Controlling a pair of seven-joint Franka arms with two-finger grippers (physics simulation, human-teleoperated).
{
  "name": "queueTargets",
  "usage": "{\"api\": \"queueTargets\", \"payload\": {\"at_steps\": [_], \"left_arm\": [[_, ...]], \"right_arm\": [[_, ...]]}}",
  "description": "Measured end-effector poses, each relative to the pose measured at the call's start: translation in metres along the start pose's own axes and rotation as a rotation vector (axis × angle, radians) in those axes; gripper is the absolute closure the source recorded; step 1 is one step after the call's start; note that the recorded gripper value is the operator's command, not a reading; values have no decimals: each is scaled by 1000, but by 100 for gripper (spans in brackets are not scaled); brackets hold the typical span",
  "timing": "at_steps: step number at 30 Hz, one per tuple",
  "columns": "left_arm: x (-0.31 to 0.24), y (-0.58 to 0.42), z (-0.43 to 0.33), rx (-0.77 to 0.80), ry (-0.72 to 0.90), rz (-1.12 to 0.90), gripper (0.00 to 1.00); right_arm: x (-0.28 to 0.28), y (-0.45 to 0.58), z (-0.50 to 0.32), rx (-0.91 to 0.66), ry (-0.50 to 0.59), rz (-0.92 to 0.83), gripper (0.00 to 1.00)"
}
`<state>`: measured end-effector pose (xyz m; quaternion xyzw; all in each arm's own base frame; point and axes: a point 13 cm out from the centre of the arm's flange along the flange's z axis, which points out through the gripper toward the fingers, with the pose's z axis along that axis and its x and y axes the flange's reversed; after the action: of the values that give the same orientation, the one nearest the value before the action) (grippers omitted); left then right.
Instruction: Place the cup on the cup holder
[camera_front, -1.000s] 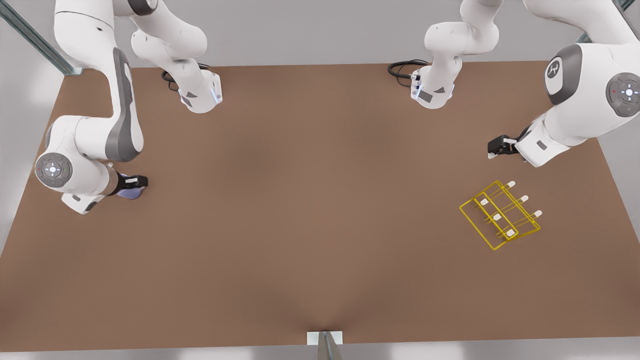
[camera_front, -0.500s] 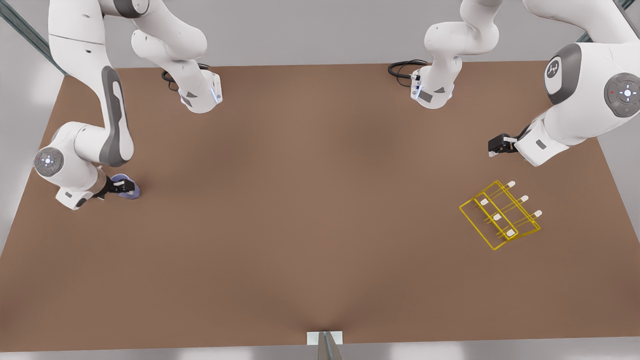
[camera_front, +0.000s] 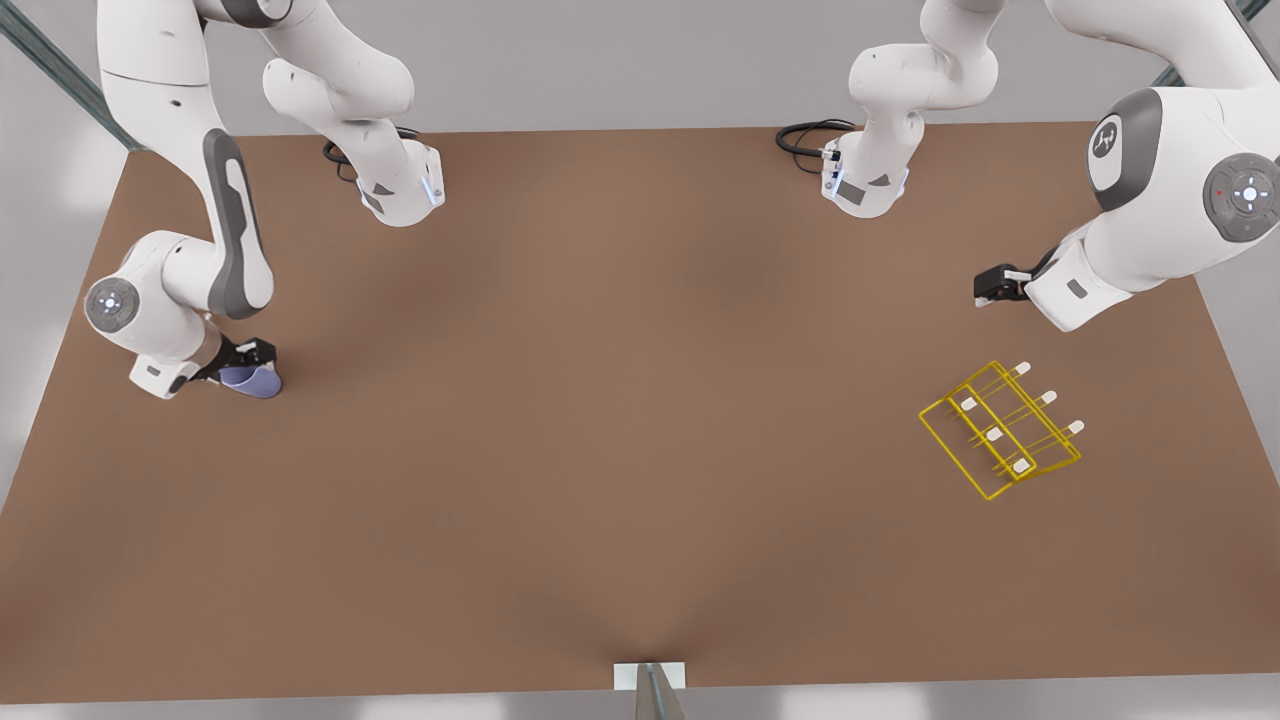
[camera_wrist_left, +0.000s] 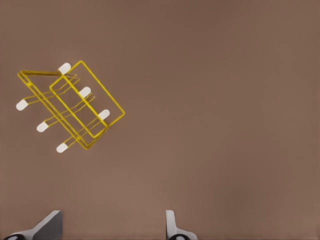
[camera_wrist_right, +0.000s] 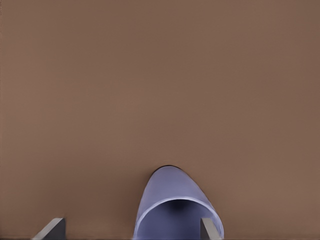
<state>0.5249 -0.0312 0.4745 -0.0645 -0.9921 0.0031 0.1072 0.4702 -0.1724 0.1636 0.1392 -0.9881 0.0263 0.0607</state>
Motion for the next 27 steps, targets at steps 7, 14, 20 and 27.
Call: {"api": "queueTargets", "payload": {"at_steps": [7, 14, 20, 27], "left_arm": [[1, 0, 1, 1, 8, 1, 0], [7, 0, 3, 1, 31, 1, 0], [10, -1, 4, 2, 44, 2, 0], [12, -1, 5, 2, 55, 3, 0]], "right_arm": [[11, 9, 11, -24, 40, -42, 0], [21, 7, 27, -40, 76, -58, 0], [26, 8, 53, -53, 128, -75, 0], [25, 7, 60, -49, 134, -91, 21]]}}
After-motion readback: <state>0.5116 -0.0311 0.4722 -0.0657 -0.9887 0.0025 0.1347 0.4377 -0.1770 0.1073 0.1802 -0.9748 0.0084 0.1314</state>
